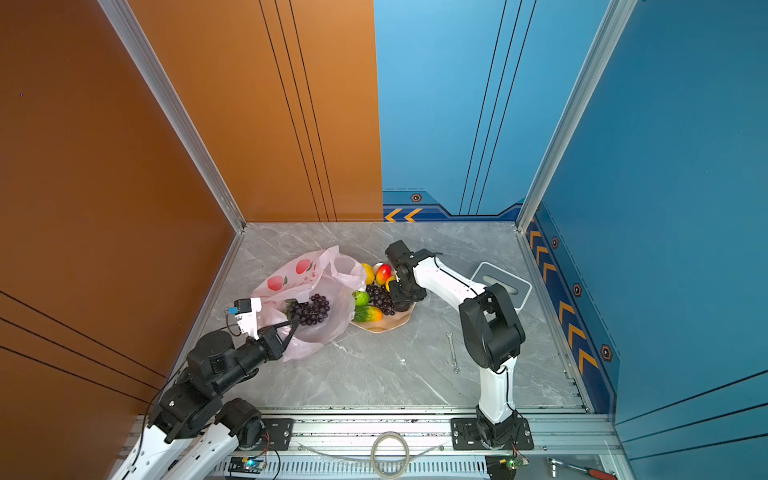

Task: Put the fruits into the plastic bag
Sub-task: 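Grasp the dark avocado with the right gripper and lift it, then carry the avocado toward the left gripper and lower it into the bag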

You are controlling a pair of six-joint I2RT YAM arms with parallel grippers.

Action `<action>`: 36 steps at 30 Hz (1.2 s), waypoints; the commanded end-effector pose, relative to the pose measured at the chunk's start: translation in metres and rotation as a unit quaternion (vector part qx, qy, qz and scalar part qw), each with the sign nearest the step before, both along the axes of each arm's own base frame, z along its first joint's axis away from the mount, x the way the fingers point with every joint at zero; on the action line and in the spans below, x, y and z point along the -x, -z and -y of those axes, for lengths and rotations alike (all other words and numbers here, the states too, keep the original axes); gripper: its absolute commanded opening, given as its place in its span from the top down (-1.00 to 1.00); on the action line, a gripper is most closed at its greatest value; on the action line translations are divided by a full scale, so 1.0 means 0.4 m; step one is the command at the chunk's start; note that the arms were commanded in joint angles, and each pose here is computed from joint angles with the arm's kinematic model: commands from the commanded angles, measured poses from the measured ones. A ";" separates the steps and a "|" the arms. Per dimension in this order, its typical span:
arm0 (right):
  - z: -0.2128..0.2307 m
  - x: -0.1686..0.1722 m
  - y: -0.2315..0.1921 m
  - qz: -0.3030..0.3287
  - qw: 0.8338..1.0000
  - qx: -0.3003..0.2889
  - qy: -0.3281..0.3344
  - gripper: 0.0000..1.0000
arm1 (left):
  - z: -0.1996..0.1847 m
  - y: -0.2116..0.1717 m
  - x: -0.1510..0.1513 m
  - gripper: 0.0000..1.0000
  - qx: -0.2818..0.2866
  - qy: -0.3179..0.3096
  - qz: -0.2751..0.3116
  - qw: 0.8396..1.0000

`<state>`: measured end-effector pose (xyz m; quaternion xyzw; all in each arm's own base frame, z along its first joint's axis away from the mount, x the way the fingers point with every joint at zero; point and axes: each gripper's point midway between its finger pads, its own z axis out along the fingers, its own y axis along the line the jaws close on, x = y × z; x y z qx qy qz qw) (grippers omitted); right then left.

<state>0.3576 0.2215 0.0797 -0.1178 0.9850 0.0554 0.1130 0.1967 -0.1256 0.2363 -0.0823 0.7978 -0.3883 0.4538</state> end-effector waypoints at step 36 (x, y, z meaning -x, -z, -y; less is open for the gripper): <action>-0.199 0.169 -0.573 0.121 0.938 -0.319 -0.064 0.10 | -0.001 -0.048 0.011 1.00 0.012 0.002 0.020 1.000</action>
